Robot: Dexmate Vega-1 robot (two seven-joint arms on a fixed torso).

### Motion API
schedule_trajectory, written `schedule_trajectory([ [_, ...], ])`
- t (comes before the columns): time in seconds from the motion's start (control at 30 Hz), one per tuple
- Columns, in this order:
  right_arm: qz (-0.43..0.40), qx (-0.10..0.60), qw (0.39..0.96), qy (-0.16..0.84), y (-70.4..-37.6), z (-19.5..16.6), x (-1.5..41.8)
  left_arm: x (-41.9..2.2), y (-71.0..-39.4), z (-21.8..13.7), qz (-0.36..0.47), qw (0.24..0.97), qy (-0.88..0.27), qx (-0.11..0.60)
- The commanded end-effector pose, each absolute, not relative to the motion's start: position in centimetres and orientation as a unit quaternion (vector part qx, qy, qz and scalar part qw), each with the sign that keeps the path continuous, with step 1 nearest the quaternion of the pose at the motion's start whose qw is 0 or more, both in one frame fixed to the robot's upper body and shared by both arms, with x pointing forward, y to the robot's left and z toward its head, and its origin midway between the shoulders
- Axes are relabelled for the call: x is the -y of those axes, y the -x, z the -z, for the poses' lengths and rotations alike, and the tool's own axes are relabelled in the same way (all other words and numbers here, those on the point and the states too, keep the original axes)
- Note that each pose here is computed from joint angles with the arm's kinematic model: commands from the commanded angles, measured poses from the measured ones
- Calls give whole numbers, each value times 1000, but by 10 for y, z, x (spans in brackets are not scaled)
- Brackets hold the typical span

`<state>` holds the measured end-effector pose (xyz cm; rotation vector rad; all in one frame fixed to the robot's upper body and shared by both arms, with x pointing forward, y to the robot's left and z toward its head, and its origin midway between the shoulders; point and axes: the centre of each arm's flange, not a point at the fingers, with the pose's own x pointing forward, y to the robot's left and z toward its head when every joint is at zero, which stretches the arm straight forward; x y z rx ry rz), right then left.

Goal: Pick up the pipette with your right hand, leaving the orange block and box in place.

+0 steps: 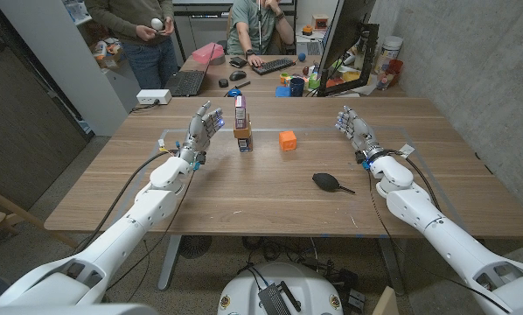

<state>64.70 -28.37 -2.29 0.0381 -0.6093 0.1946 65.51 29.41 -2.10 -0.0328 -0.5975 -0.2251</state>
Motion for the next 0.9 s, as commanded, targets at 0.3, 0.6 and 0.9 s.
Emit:
schedule_trajectory([
  [0.3, -85, 302, 950, -3, -642, 22, 284, -299, -662, 16, 116, 949, 17, 294],
  [0.6, -83, 310, 947, 26, -629, 15, 293, -298, -665, 17, 116, 949, 18, 292],
  [0.9, -56, 300, 944, 121, -601, 6, 305, -298, -665, 17, 117, 950, 14, 290],
])
